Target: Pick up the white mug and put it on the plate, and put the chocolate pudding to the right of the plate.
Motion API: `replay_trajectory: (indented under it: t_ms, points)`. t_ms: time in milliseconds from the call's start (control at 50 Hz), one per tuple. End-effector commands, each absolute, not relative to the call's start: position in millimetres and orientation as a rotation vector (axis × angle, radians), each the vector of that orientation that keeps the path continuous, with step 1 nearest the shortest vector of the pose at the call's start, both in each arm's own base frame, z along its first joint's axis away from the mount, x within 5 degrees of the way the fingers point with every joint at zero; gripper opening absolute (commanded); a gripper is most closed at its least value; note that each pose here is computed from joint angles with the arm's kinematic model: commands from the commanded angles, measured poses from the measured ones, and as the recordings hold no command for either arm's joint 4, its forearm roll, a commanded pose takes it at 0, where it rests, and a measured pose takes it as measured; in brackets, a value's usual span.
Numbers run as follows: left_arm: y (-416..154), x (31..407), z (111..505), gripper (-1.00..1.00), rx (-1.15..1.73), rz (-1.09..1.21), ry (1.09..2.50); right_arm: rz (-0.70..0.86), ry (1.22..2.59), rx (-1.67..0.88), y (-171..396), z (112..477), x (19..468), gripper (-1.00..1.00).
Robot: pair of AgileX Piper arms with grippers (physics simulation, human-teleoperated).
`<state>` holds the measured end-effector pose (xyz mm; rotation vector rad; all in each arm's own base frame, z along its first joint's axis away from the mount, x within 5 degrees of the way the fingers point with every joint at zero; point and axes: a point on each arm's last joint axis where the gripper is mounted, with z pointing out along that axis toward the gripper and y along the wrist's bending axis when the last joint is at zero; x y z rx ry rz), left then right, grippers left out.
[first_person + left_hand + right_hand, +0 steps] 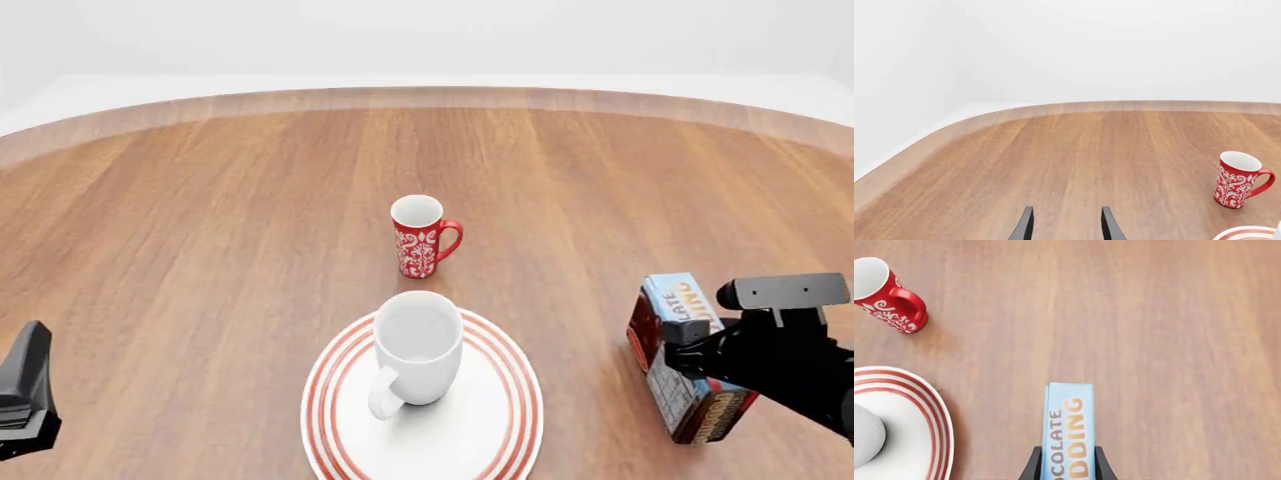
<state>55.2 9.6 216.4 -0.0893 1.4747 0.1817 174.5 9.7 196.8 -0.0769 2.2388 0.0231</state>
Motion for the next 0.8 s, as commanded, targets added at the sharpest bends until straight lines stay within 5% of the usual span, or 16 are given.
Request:
replay_trajectory:
  t_ms: [20, 500, 520, 800]
  points:
    - [9.6, 55.2, 216.4, 1.00, -0.090, 0.181, 1.475, 0.025, 2.251, -0.059, 8.7, 188.1, 175.9, -1.00]
    - [9.6, 55.2, 216.4, 1.00, -0.089, 0.182, 1.475, 0.012, 2.268, -0.047, 5.7, 180.1, 176.1, -1.00]
    - [9.6, 55.2, 216.4, 1.00, -0.090, 0.181, 1.475, 0.013, 2.267, -0.047, 5.8, 180.9, 175.8, 1.00]
    - [9.6, 55.2, 216.4, 1.00, -0.089, 0.181, 1.475, 0.033, 2.243, -0.043, 8.7, 199.2, 174.7, 1.00]
